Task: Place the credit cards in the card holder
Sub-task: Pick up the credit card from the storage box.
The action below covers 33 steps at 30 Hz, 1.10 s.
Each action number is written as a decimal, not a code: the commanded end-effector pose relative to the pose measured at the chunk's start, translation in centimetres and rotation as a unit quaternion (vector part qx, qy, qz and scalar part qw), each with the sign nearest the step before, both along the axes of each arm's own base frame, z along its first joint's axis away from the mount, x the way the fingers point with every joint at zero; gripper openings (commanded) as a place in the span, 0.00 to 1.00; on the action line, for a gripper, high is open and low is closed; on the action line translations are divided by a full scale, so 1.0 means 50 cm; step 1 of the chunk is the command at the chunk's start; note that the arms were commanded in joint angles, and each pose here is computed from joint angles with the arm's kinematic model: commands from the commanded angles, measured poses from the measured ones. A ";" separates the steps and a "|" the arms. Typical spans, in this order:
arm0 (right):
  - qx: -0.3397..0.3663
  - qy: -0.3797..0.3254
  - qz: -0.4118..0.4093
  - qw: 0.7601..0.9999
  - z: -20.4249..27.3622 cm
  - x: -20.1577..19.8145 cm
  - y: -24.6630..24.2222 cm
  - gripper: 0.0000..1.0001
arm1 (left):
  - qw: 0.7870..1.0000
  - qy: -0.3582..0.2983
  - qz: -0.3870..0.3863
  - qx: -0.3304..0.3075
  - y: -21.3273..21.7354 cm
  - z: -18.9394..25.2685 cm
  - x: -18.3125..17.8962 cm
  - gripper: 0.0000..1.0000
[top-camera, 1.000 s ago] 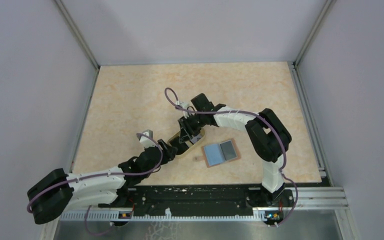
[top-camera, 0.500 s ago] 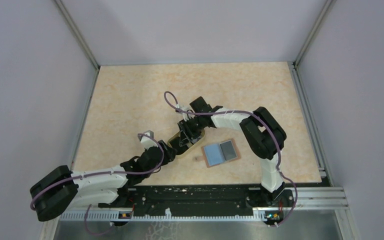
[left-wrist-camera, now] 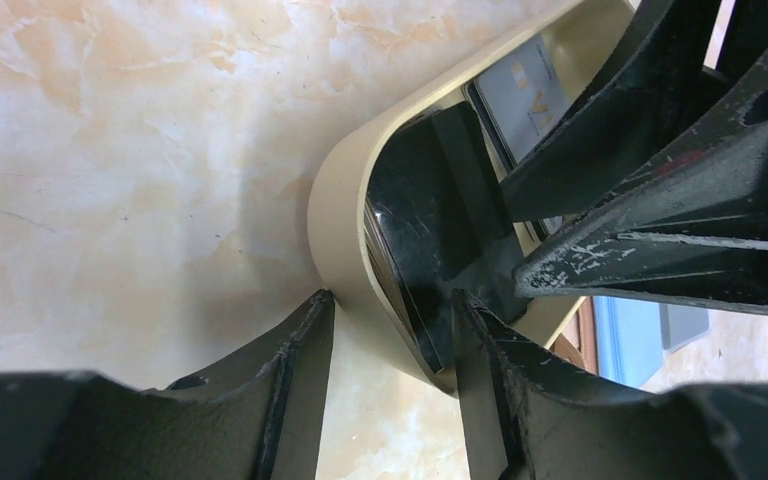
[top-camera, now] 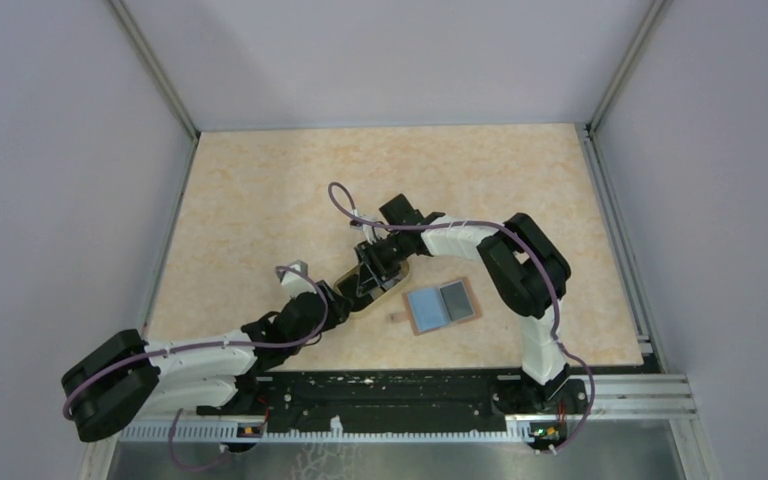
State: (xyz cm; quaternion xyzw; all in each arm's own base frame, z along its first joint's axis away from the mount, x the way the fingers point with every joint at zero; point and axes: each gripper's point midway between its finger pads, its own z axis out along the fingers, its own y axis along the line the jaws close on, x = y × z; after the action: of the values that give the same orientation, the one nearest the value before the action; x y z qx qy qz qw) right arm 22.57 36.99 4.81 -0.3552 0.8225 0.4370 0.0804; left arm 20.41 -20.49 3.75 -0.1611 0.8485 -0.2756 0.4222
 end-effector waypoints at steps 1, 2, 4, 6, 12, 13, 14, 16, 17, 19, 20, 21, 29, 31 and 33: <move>0.086 -0.003 0.036 0.996 0.106 -0.020 0.048 0.43 | 1.000 -0.007 0.003 -0.023 -0.015 0.022 0.011 0.52; 0.091 0.000 0.038 0.995 0.112 -0.023 0.049 0.43 | 1.000 -0.007 0.003 -0.023 -0.015 0.022 0.011 0.52; 0.100 0.005 0.040 0.994 0.121 -0.026 0.050 0.43 | 1.000 -0.008 0.003 -0.024 -0.015 0.023 0.011 0.52; 0.105 0.010 0.042 0.994 0.125 -0.030 0.051 0.42 | 1.000 -0.007 0.003 -0.023 -0.015 0.022 0.011 0.52; 0.112 0.020 0.041 0.993 0.128 -0.034 0.054 0.39 | 1.000 -0.008 0.003 -0.025 -0.014 0.023 0.011 0.51; 0.112 0.021 0.040 0.993 0.126 -0.035 0.053 0.39 | 1.000 -0.008 0.003 -0.025 -0.014 0.022 0.010 0.50; 0.110 0.023 0.040 0.993 0.124 -0.035 0.053 0.39 | 1.000 -0.008 0.003 -0.026 -0.014 0.023 0.010 0.50; 0.110 0.029 0.039 0.993 0.119 -0.036 0.053 0.38 | 1.000 -0.008 0.003 -0.025 -0.013 0.022 0.010 0.50; 0.109 0.032 0.039 0.993 0.116 -0.037 0.054 0.38 | 1.000 -0.008 0.003 -0.025 -0.013 0.022 0.010 0.50; 0.105 0.035 0.038 0.993 0.110 -0.037 0.053 0.36 | 1.000 -0.009 0.002 -0.025 -0.014 0.023 0.010 0.50; 0.102 0.038 0.037 0.993 0.105 -0.038 0.052 0.35 | 1.000 -0.009 0.003 -0.026 -0.013 0.023 0.011 0.50; 0.098 0.038 0.036 0.994 0.100 -0.037 0.051 0.35 | 1.000 -0.009 0.003 -0.025 -0.013 0.022 0.011 0.50; 0.049 0.004 0.018 0.999 0.061 -0.015 0.039 0.35 | 1.000 -0.009 0.002 -0.026 -0.013 0.023 0.010 0.50; 0.040 -0.007 0.017 0.999 0.055 -0.010 0.038 0.37 | 1.000 -0.010 0.002 -0.027 -0.013 0.023 0.009 0.50; 0.037 -0.010 0.019 0.999 0.053 -0.011 0.037 0.39 | 1.000 -0.010 0.002 -0.027 -0.013 0.023 0.009 0.50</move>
State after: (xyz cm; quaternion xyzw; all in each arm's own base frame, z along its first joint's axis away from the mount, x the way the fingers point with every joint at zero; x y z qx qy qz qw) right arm 21.66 38.11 6.93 -0.3463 0.8045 0.4774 0.0700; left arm 20.38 -20.34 3.56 -0.1601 0.8508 -0.2721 0.4201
